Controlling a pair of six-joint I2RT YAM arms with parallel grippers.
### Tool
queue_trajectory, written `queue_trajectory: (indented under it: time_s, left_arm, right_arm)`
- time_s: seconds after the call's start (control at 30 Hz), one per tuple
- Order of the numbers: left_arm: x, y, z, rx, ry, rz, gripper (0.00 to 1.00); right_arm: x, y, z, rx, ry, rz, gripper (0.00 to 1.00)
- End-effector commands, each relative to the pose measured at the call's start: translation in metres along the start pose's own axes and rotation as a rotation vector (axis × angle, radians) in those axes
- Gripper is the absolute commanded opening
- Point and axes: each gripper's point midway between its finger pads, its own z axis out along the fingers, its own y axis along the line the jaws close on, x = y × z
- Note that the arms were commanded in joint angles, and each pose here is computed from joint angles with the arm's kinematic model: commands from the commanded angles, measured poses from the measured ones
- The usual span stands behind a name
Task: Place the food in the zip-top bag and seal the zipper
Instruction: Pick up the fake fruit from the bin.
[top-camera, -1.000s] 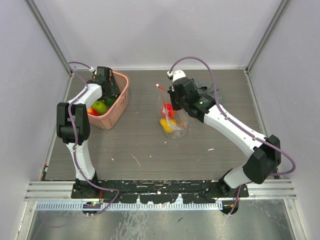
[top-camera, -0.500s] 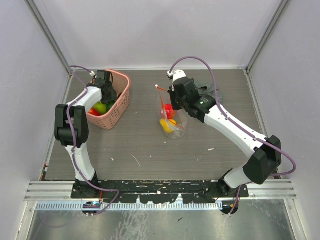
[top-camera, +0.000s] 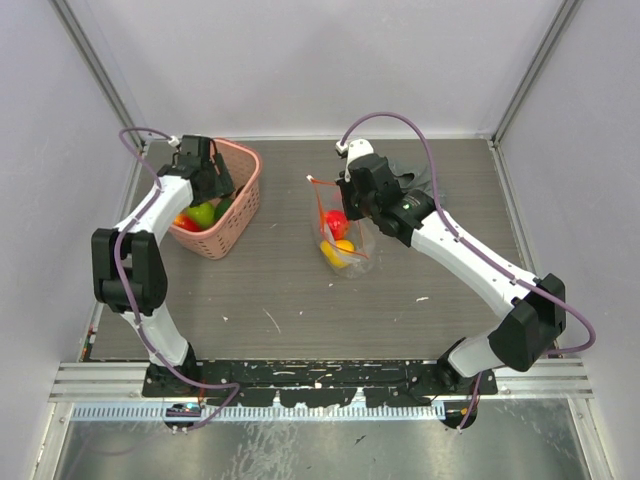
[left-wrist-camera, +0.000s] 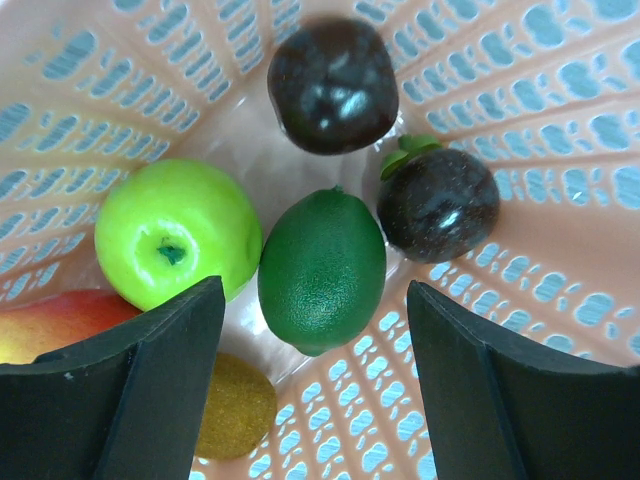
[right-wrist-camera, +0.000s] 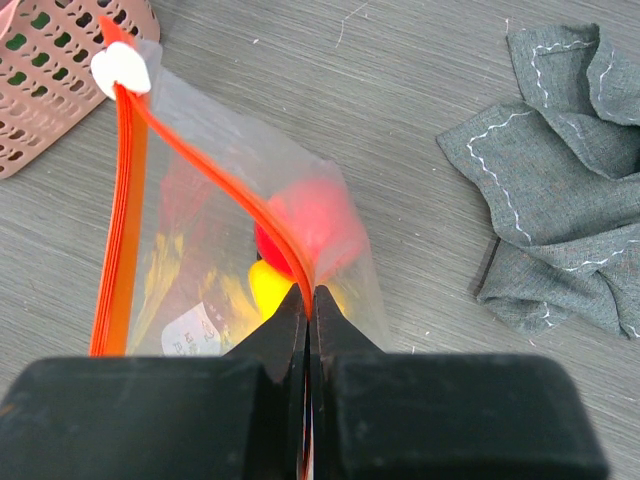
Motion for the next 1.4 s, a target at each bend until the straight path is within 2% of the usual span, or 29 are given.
queue_trajectory:
  time_s: [0.0, 0.4, 0.6, 0.7, 1.0, 1.17, 1.37]
  left_arm:
    - [0.015, 0.001, 0.009, -0.008, 0.085, 0.007, 0.75]
    - [0.050, 0.004, 0.047, -0.036, 0.225, 0.043, 0.76]
    - [0.058, 0.002, 0.056, -0.028, 0.250, 0.039, 0.77]
    - [0.057, 0.001, 0.055, -0.021, 0.247, 0.037, 0.72]
    - [0.033, -0.010, 0.026, 0.044, 0.160, 0.017, 0.43]
    - [0.013, -0.014, -0.002, 0.081, 0.077, -0.001, 0.36]
    - [-0.007, -0.017, -0.037, 0.126, -0.016, -0.020, 0.35]
  right_arm:
    - [-0.024, 0.002, -0.015, -0.022, -0.091, 0.032, 0.05]
    - [-0.024, 0.002, -0.012, -0.023, -0.092, 0.034, 0.05]
    - [-0.022, 0.003, -0.010, -0.022, -0.086, 0.035, 0.05]
    - [-0.023, 0.004, -0.010, -0.024, -0.087, 0.034, 0.05]
    - [-0.027, 0.002, -0.013, -0.019, -0.095, 0.037, 0.05]
    - [-0.031, 0.001, -0.016, -0.013, -0.100, 0.038, 0.05]
    - [-0.037, -0.004, -0.019, 0.016, -0.105, 0.038, 0.05]
